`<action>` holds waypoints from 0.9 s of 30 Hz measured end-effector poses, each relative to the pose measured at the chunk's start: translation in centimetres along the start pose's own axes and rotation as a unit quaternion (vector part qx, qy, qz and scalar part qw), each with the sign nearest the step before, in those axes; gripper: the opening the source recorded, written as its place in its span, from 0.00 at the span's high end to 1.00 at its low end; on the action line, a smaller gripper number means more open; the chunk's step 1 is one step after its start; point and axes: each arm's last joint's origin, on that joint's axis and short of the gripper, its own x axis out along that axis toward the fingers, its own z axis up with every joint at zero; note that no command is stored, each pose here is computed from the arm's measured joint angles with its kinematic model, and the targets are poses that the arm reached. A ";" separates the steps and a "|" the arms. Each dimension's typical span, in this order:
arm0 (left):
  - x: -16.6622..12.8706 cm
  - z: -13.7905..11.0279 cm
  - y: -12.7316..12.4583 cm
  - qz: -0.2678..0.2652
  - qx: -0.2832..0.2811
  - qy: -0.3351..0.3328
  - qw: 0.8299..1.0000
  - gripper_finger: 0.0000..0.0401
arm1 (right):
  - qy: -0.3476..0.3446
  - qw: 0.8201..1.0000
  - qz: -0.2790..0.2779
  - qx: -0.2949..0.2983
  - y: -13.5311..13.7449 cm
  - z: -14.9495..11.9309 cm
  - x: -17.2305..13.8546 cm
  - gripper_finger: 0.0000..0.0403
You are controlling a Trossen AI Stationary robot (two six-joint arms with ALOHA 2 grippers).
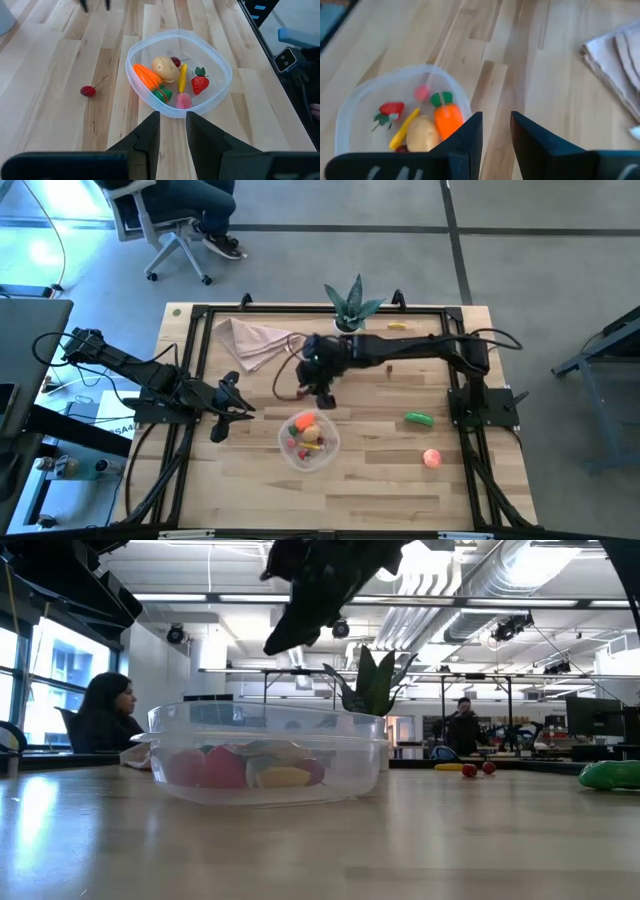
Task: Pick and placing Produce into tupperware
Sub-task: Put the bottom left cherry into the transparent container
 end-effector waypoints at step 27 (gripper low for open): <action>0.0 0.0 0.0 0.000 0.000 0.000 1.000 0.79 | 0.020 0.994 0.086 0.060 -3.0 -10.2 3.3 0.77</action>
